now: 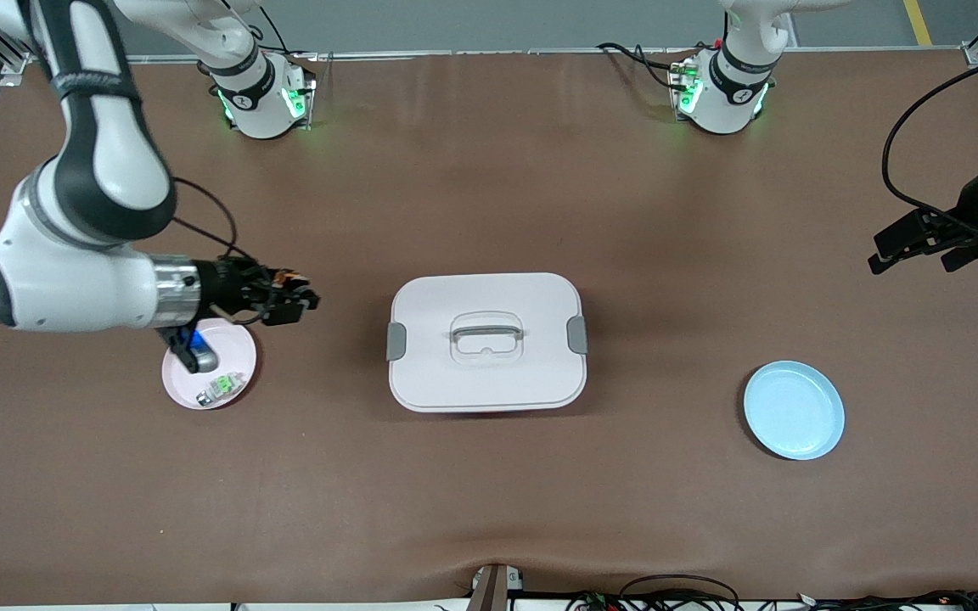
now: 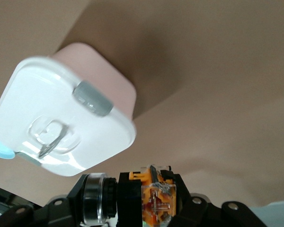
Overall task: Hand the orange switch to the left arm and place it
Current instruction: 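Lift the switch over the box with the right gripper while the left gripper approaches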
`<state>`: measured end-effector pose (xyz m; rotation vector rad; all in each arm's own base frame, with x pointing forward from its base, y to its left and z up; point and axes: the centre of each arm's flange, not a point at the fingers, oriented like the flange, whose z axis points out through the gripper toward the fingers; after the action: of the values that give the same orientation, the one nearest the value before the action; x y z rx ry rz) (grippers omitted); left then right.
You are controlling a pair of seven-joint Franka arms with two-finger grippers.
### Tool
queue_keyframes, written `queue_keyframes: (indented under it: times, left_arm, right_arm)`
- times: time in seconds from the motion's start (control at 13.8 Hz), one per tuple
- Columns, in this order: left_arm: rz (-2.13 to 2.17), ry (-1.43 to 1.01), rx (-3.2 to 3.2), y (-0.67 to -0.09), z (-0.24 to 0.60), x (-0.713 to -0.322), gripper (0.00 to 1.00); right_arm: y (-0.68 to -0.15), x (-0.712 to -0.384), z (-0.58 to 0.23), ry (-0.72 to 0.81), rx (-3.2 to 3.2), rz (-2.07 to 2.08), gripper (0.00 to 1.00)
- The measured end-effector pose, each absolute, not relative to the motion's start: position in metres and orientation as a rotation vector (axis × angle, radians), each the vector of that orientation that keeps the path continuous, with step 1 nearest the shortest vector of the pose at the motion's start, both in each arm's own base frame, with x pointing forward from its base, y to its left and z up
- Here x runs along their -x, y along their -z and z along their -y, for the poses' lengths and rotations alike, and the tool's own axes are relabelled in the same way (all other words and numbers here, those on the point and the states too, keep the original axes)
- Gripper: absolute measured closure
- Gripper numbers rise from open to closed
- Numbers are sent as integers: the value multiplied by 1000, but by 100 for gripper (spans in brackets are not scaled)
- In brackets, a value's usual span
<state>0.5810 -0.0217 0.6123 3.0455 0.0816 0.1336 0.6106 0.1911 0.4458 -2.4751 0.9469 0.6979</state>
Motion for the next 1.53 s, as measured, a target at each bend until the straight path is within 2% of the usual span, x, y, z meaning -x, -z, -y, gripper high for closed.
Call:
queue_keyframes:
  times: [0.29,0.51,0.8,1.16,1.53]
  left_arm:
    - [-188,-104,-2768,-614,17,-584,0]
    - [-277,-41,-2566,-592,4,-600,0]
    - [-257,29,-2439,-572,37,-612,0]
    - [-271,63,-2292,-567,52,-619,0]
    - [-334,111,-2228,-560,124,-623,0]
  right_arm:
    - [-489,-596,-270,-734,2405,-1165,27]
    - [-510,-586,-317,-719,2330,-1312,27]
    - [-527,-574,-391,-704,2203,-1481,27]
    - [-518,-576,-469,-706,2026,-1610,27]
    - [-507,-576,-504,-741,1930,-1706,27]
